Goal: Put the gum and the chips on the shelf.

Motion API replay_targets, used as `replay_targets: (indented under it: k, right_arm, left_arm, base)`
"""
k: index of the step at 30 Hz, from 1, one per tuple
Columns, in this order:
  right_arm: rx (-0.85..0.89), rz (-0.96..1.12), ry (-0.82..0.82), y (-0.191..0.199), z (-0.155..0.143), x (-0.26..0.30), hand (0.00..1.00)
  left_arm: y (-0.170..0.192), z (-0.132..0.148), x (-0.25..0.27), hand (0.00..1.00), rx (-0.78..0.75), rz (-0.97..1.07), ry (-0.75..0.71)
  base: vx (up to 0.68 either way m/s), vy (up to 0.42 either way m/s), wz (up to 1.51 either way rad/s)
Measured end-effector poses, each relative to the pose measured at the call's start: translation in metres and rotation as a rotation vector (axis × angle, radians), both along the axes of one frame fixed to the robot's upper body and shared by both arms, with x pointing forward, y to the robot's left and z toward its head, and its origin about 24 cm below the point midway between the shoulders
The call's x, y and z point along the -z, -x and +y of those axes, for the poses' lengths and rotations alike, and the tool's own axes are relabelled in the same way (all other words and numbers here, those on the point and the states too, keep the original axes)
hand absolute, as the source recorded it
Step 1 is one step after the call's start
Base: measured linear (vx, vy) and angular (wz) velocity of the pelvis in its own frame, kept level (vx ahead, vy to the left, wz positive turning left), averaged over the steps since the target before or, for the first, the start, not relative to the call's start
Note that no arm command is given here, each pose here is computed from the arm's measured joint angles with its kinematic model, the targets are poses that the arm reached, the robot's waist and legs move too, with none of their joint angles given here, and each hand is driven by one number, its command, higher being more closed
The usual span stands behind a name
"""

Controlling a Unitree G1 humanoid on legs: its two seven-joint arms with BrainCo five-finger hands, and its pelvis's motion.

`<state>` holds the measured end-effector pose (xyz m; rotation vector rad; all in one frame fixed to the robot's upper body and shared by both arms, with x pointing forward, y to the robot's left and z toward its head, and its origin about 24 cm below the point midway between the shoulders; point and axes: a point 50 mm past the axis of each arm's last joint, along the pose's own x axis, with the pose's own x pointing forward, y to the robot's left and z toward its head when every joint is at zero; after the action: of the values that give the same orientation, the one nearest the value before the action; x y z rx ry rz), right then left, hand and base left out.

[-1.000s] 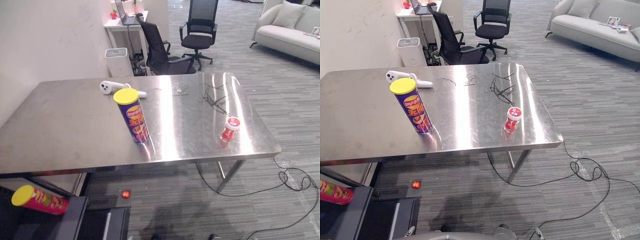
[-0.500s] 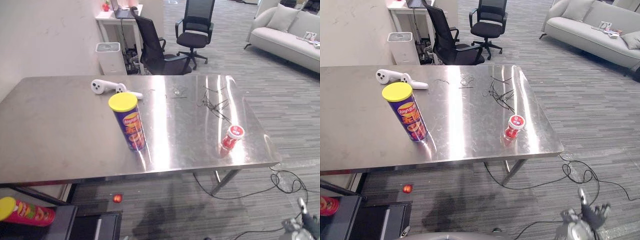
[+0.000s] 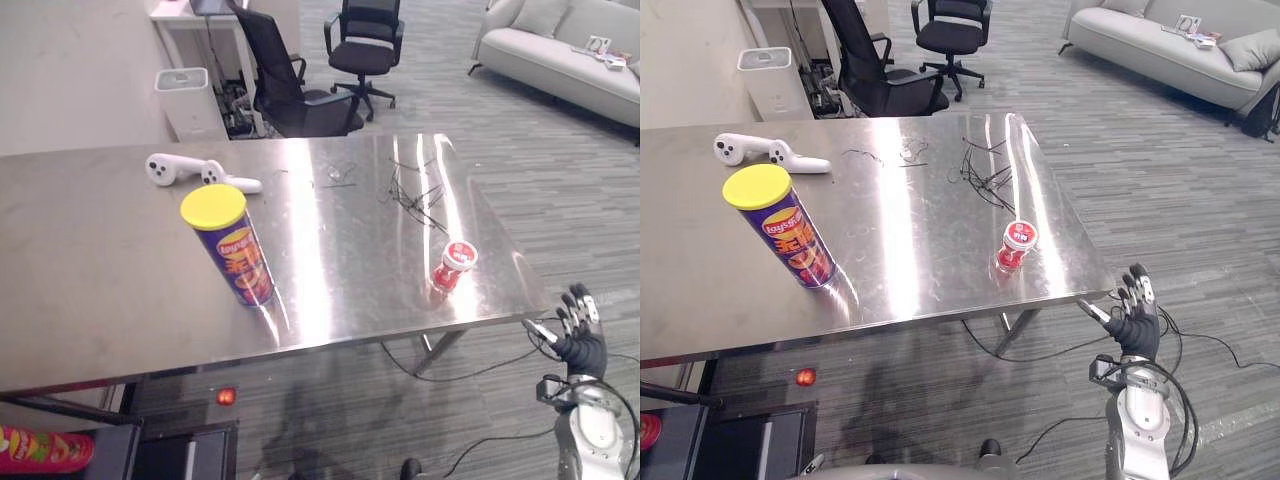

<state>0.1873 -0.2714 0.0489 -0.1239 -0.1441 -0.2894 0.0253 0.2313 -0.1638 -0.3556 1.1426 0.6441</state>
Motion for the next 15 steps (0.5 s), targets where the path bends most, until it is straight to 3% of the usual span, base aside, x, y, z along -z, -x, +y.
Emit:
replay_targets:
  k: [5,15]
  right_arm:
    - [-0.114,0.004,0.045,-0.007,0.009,-0.006,0.00]
    - [-0.155,-0.054,0.107,-0.028,0.015,-0.024,0.00]
  left_arm:
    - [-0.001,0.000,0.000,0.00,0.026,-0.008,0.010]
    - [-0.003,0.000,-0.001,0.00,0.059,-0.009,0.006]
  base:
    - [0.00,0.000,0.00]
    - [-0.01,-0.005,0.12]
